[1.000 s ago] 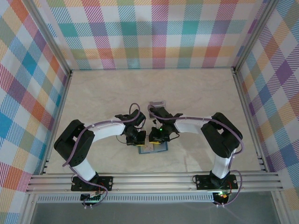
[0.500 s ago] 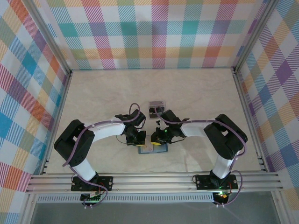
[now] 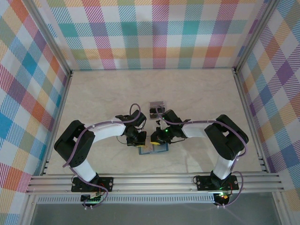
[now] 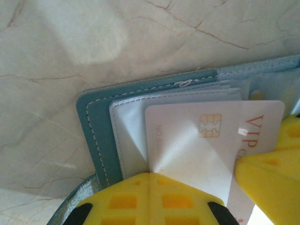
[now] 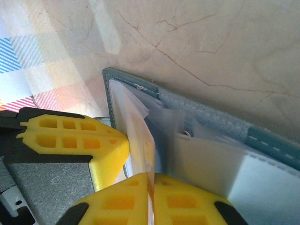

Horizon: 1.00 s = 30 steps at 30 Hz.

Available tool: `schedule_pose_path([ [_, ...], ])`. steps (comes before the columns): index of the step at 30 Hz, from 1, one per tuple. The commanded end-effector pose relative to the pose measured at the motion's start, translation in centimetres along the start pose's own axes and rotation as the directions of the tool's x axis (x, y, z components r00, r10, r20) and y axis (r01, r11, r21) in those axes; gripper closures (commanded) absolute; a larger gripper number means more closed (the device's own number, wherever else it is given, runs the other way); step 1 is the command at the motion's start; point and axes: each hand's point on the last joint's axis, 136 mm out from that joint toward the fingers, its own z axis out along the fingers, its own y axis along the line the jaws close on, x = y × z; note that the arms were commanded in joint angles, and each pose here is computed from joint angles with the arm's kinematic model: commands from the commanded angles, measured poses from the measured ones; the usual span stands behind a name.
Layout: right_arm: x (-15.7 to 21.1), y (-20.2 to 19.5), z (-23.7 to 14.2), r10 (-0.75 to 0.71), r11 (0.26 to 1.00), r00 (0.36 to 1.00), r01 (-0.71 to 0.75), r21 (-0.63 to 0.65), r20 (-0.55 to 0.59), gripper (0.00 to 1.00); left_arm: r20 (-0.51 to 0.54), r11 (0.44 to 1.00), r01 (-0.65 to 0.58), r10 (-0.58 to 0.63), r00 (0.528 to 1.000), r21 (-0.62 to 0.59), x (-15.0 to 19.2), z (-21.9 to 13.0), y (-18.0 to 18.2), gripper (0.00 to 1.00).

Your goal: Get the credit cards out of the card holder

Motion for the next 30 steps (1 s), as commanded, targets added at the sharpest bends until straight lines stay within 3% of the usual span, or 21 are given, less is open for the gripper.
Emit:
schedule_pose_path([
  [1,0.4,0.0,-0.4,-0.015,1.000,1.000,0.015,0.011,0.006,0.93,-0.059,0.984,0.007,-0.018,0.998,-0.179,2.2,1.3,4.3,0.96],
  [9,1.0,-2.7,-3.3,-0.015,0.983,0.999,0.006,0.185,0.046,0.93,-0.059,0.981,0.003,-0.015,0.998,-0.192,2.4,0.8,4.6,0.97],
  [20,0.6,-0.8,-6.1,-0.086,0.973,0.994,0.068,0.223,0.073,0.94,-0.006,0.990,-0.014,0.013,1.000,-0.141,1.5,-1.7,2.8,0.95],
  [25,0.3,0.9,-7.4,-0.168,0.965,0.982,0.146,0.220,0.085,0.96,0.042,0.994,-0.034,0.039,0.998,-0.100,0.2,-3.6,1.0,0.93],
  [30,-0.4,1.6,-8.8,-0.342,0.908,0.937,0.311,0.281,0.069,0.98,0.073,0.995,-0.038,0.045,0.996,-0.091,-0.5,-4.5,0.5,0.91],
])
